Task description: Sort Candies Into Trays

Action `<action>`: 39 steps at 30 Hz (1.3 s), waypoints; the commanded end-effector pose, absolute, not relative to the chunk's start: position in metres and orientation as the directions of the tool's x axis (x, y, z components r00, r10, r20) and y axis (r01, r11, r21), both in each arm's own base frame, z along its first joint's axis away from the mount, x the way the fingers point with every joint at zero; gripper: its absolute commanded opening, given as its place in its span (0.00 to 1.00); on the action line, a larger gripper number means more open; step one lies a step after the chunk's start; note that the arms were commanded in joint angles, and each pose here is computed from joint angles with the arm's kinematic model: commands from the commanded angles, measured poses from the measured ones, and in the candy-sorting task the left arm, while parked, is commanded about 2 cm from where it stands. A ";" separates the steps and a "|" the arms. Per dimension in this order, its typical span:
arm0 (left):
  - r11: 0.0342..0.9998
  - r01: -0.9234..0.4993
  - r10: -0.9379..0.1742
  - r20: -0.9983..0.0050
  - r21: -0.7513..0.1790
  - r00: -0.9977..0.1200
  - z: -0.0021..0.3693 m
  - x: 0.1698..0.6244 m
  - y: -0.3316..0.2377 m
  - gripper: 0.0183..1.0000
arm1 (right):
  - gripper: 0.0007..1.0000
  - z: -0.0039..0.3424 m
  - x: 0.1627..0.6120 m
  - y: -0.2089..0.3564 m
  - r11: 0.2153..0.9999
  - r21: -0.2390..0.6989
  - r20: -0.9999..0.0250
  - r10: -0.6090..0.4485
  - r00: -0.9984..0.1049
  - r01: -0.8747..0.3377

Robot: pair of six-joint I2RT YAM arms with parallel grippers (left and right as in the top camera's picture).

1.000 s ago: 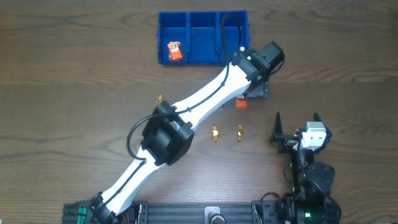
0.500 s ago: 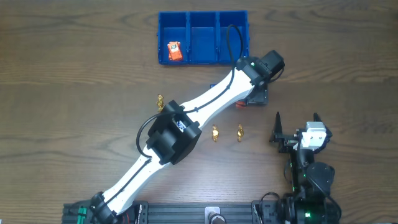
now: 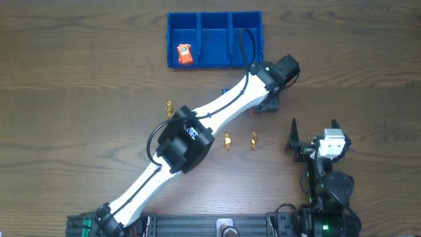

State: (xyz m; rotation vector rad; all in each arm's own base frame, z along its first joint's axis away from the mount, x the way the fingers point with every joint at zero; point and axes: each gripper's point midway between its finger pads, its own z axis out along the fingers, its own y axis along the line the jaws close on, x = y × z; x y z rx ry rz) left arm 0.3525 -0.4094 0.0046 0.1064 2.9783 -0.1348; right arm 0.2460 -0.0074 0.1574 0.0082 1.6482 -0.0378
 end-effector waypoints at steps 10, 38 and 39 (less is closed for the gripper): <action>0.996 0.063 0.055 -0.131 -0.059 -0.990 -0.017 0.352 -0.404 0.33 | 1.00 0.156 0.246 -0.008 0.999 -0.031 -0.996 -0.029 -0.079 0.030; 0.994 -0.063 -0.099 -0.467 -0.093 -0.879 0.173 0.500 -0.211 0.33 | 1.00 0.156 0.246 -0.008 0.999 -0.031 -0.996 -0.029 -0.079 0.030; 0.994 -0.057 -0.092 -0.462 -0.089 -0.882 0.167 0.503 -0.209 0.33 | 1.00 0.156 0.246 -0.008 0.999 -0.031 -0.996 -0.029 -0.079 0.030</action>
